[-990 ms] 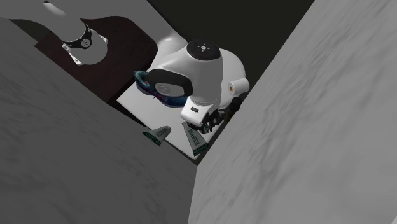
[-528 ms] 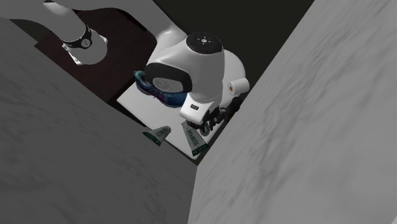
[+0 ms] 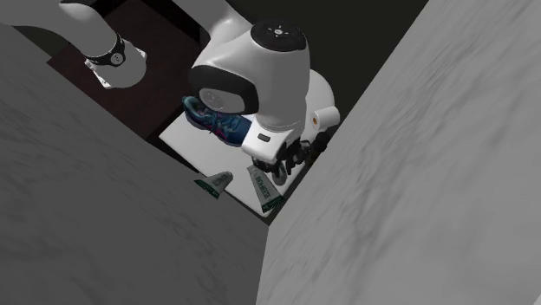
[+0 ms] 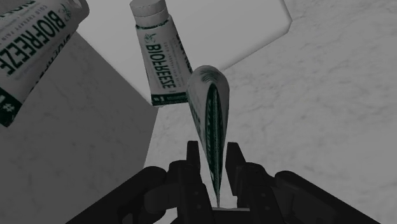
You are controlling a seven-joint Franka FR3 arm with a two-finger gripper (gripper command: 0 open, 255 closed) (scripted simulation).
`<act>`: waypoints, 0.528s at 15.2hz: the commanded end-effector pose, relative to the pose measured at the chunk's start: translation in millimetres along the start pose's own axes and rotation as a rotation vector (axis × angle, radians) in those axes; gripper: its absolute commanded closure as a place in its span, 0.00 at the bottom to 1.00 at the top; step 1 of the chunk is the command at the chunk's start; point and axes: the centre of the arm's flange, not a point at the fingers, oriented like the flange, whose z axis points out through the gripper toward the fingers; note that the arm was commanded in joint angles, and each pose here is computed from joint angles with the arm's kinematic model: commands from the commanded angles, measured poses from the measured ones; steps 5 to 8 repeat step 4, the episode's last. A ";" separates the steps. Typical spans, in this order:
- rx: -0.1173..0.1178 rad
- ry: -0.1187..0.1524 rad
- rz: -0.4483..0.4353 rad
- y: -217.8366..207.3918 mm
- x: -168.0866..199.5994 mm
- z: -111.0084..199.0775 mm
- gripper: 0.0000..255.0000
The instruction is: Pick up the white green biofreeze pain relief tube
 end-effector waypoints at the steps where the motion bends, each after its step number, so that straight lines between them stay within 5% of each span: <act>1: 0.000 0.000 0.000 0.0 3.9 -9.7 1.00; 8: 0.000 0.000 0.000 0.1 5.9 -15.4 1.00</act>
